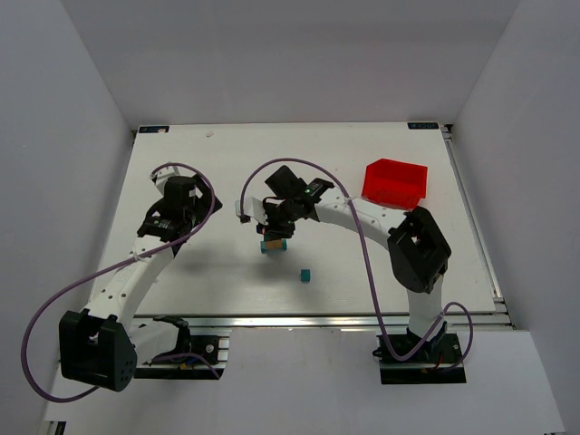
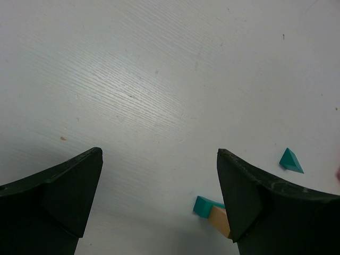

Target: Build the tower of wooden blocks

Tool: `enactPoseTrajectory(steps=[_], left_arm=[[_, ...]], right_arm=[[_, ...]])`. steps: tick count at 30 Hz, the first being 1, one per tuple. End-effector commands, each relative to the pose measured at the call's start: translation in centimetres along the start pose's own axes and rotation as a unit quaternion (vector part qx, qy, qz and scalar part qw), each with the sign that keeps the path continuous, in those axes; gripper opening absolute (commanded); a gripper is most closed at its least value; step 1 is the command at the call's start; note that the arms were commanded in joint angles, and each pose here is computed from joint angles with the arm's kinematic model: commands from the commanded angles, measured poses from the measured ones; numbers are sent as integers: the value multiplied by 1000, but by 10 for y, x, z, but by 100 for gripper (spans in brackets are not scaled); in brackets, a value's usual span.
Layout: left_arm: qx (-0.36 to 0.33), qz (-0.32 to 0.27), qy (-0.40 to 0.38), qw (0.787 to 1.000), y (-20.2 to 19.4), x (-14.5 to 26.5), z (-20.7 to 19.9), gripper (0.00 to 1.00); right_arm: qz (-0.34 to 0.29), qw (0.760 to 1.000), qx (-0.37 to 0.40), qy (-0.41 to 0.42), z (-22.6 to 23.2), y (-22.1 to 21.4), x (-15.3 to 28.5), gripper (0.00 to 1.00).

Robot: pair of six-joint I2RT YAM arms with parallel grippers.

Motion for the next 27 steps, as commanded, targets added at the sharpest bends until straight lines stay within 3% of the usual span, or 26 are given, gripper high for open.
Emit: enactPoseTrajectory(steps=[1,27], left_arm=[[-4,-3,-12,1000,0,0,-4,98],[-5,2,-16,1000,-1,-1,-5,98]], right_arm=[[-3,1000,6,7,2,1,-4,24],[-5,1000,11,10,5,7,1,30]])
Point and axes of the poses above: each gripper's point midway between its finger pads, its own x axis back along the fingers, its own z axis along the line the jaws close on, y = z × x, the point moved 3 cm from there along x, back along the fingers, and after that the axes turned 3 degrees about -x, right-handed, at the moved point
